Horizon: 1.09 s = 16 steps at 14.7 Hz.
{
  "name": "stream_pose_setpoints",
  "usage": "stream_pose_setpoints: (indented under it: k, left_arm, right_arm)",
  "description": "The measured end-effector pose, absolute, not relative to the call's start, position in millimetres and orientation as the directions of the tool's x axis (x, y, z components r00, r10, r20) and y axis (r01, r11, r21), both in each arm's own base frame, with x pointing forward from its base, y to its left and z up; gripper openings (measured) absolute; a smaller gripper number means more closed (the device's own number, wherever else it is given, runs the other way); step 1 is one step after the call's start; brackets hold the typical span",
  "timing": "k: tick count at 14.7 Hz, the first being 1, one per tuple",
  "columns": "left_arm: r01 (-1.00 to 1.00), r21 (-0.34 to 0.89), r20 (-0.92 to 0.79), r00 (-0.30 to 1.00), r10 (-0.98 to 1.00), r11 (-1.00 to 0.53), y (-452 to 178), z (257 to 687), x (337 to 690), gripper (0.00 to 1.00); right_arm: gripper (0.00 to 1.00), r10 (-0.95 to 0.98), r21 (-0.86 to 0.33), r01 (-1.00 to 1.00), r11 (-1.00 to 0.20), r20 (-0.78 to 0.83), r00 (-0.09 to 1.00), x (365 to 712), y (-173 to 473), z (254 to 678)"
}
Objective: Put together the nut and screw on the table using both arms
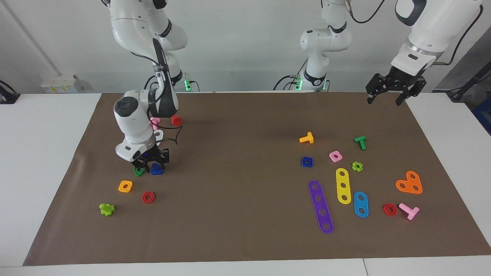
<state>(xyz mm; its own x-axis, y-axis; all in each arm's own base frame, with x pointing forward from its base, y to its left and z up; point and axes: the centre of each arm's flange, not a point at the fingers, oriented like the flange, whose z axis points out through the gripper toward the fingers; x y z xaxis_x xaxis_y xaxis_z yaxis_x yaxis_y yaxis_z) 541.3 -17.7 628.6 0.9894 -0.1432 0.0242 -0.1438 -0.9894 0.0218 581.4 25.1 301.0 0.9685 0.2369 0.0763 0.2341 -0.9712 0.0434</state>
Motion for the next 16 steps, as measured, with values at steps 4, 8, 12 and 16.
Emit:
stream_pose_setpoints:
  k: [4,8,12,16]
  left_arm:
    - [-0.144,0.022,0.024,0.989,-0.143,-0.989,-17.7,628.6,541.3,1.00]
    - [-0.144,0.022,0.024,0.989,-0.143,-0.989,-17.7,628.6,541.3,1.00]
    - [-0.144,0.022,0.024,0.989,-0.143,-0.989,-17.7,628.6,541.3,1.00]
    - [-0.144,0.022,0.024,0.989,-0.143,-0.989,-17.7,628.6,541.3,1.00]
  right_arm:
    - [0.52,0.236,0.043,0.234,-0.971,0.075,0.969,581.4,24.9,300.5]
    - [0.43,0.236,0.043,0.234,-0.971,0.075,0.969,581.4,24.9,300.5]
    - [0.26,0.236,0.043,0.234,-0.971,0.076,0.969,581.7,24.9,300.8]
    - [0.20,0.236,0.043,0.233,-0.972,0.077,0.969,581.8,24.7,301.0]
